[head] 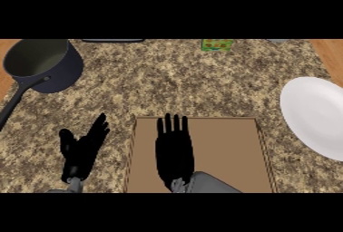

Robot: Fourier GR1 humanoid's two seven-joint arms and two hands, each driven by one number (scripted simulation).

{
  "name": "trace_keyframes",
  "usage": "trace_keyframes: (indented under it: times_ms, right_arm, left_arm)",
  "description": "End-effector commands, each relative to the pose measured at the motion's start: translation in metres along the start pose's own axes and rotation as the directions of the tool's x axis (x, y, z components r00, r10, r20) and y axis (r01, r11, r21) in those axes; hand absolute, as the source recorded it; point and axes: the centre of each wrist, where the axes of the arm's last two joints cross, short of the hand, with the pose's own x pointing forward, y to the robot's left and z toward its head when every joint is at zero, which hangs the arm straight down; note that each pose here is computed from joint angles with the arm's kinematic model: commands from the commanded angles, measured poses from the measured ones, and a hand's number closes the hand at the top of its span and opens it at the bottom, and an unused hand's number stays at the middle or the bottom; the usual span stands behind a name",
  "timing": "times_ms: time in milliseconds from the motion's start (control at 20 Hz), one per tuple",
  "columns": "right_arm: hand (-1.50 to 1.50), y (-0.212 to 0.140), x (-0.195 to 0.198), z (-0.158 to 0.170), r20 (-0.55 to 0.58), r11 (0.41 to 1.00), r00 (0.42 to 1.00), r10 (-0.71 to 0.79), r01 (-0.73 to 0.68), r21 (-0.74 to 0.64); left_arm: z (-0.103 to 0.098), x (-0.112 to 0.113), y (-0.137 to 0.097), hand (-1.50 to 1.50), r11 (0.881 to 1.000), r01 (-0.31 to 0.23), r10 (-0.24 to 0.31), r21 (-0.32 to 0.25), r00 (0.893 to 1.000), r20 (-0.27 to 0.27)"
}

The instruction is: Pick the sweet potato from the tray and place it in the plate

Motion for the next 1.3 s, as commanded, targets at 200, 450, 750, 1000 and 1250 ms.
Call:
trace_keyframes:
  times_ms: [200, 450, 750, 1000, 1250]
  right_arm:
    - [-1.50, 0.029, 0.000, -0.016, -0.132, 0.998, 0.989, 0.061, -0.059, 0.021]
    - [-1.50, 0.028, -0.010, -0.030, -0.131, 0.996, 0.989, 0.068, -0.059, 0.070]
    - [1.50, 0.049, -0.018, -0.038, -0.079, 0.969, 0.982, 0.171, -0.153, 0.196]
    - [1.50, 0.058, -0.015, -0.036, -0.045, 0.973, 0.975, 0.217, -0.212, 0.088]
    - [1.50, 0.032, -0.006, -0.034, -0.035, 0.972, 0.971, 0.234, -0.233, 0.038]
  left_arm:
    - [-0.004, -0.009, -0.009, 0.00, 1.000, 0.007, -0.007, 0.000, 1.000, -0.009]
    - [-0.013, 0.014, 0.002, 0.00, 1.000, -0.008, 0.008, 0.000, 1.000, 0.001]
    - [0.002, -0.008, -0.001, 0.00, 1.000, 0.018, -0.018, 0.000, 1.000, 0.002]
    - [-0.005, -0.003, -0.004, 0.00, 1.000, -0.002, 0.002, -0.001, 1.000, 0.003]
    - [0.000, 0.017, -0.023, 0.00, 1.000, -0.013, 0.012, -0.005, 1.000, -0.006]
